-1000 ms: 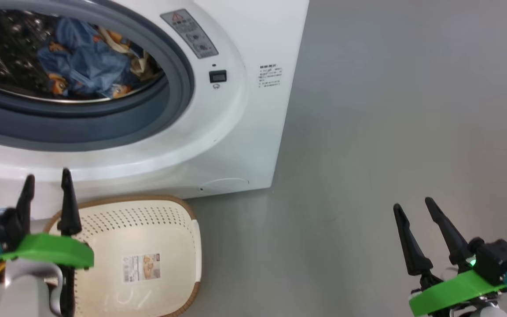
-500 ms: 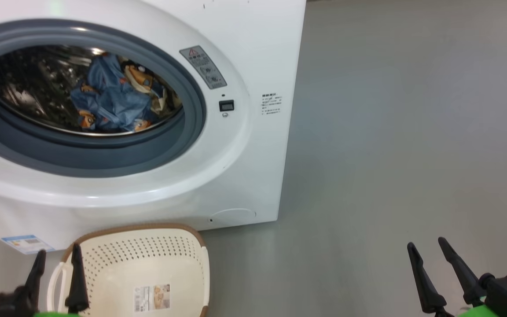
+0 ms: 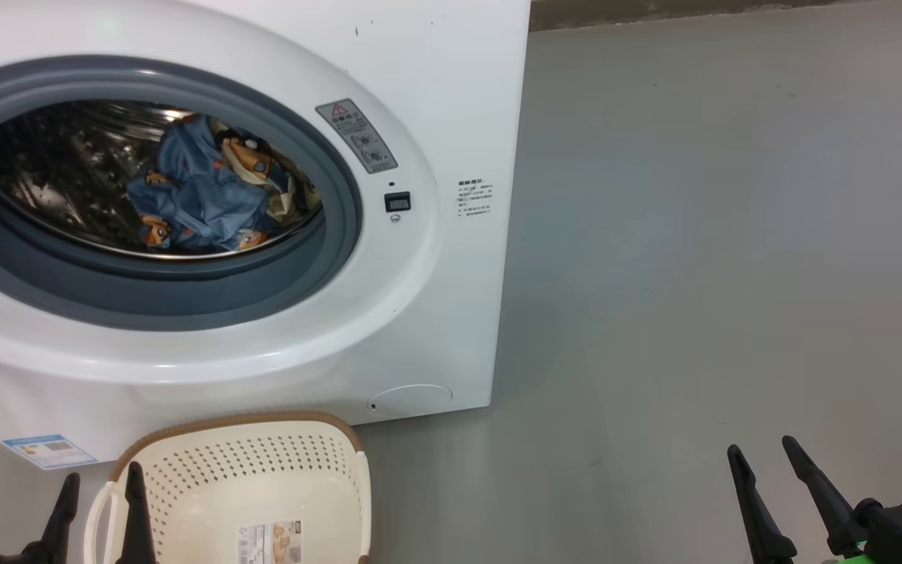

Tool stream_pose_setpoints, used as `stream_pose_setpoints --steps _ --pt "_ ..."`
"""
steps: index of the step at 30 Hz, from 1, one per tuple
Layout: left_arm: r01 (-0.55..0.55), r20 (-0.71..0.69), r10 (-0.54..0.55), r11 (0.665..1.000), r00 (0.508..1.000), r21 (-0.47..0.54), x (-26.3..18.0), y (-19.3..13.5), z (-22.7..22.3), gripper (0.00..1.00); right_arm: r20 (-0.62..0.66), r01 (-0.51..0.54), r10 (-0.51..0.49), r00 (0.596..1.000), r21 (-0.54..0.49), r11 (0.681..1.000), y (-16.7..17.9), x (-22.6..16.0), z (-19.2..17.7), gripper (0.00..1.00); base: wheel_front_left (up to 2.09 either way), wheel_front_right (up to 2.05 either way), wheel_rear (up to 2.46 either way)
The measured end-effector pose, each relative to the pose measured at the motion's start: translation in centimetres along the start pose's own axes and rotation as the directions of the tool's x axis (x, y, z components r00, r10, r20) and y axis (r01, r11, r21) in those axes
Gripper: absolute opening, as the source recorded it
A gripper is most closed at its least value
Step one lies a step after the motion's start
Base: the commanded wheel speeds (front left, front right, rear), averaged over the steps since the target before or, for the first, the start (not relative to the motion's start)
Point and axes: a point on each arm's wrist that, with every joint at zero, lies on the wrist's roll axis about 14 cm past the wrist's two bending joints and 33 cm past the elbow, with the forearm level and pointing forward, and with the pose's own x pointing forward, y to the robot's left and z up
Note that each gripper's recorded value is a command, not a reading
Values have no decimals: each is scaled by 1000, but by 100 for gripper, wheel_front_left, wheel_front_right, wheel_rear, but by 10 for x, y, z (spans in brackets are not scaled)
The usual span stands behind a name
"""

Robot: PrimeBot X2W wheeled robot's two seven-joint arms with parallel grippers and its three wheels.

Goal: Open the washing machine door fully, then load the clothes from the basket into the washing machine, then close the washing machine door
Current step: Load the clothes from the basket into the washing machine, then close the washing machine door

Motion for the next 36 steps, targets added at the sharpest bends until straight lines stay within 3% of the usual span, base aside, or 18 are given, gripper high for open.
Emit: stream_pose_setpoints --steps 12,36 --pt "-4 -1 4 1000 1000 0 0 1 0 100 0 -3 3 1000 0 1000 1 1 0 100 -15 15 0" --pt "-30 13 30 1000 999 3 -2 10 4 100 -7 -21 21 1000 2 1000 6 7 -2 100 -94 94 0"
